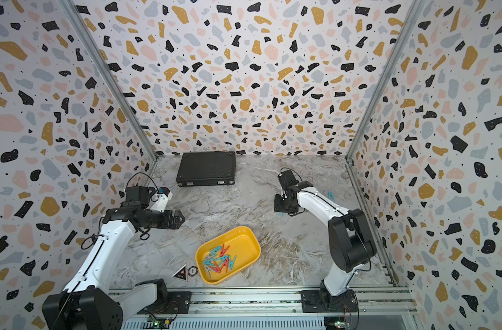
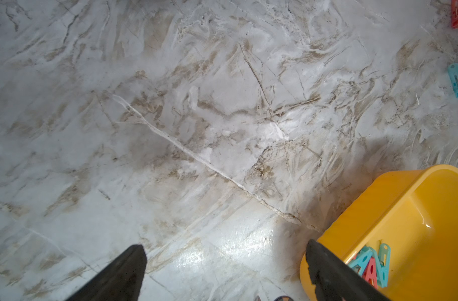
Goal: Take the clothespins out of the storage box
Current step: Place the clothespin at the center of the board.
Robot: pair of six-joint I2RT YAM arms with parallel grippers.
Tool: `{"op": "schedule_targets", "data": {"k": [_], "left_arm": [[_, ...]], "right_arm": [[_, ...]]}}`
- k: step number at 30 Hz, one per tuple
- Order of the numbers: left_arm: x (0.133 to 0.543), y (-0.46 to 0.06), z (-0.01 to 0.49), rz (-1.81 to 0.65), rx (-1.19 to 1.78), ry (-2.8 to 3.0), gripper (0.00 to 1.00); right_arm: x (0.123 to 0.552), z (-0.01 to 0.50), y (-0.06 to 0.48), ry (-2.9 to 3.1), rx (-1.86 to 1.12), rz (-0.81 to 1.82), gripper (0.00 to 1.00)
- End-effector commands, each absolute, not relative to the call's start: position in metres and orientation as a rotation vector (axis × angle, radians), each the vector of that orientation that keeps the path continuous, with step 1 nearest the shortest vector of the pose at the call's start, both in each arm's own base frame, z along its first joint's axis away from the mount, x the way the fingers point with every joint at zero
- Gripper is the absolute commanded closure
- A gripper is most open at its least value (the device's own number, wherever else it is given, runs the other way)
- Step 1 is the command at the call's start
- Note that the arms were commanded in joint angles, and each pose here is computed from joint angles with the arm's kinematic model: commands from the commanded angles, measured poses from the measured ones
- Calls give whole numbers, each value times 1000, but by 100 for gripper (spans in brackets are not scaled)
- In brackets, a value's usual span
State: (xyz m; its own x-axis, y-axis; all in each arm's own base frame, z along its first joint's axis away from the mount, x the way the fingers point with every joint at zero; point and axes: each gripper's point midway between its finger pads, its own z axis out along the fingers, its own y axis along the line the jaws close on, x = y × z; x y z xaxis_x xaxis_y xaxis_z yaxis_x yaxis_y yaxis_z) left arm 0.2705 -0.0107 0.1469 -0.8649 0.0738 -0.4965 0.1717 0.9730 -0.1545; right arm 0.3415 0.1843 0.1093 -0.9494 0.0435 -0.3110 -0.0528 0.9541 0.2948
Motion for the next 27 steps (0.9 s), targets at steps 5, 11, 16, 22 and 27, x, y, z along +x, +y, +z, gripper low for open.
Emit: {"op": "schedule_targets", "data": {"k": [5, 11, 16, 22, 27], "left_arm": [[272, -11, 150, -267, 190, 2590, 0], [272, -11, 149, -266, 187, 2594, 0], [273, -10, 149, -264, 187, 2595, 0], [272, -10, 148, -262, 185, 2599, 0], [273, -9, 149, -257, 180, 2599, 0]], "right_arm": [[294, 168, 215, 2680, -310, 611, 53], [241, 184, 272, 2570, -749, 709, 54], [198, 167, 316, 2524, -1082, 745, 55], [178, 140, 353, 2548, -1225, 672, 57], [174, 125, 374, 2635, -1072, 649, 56]]}}
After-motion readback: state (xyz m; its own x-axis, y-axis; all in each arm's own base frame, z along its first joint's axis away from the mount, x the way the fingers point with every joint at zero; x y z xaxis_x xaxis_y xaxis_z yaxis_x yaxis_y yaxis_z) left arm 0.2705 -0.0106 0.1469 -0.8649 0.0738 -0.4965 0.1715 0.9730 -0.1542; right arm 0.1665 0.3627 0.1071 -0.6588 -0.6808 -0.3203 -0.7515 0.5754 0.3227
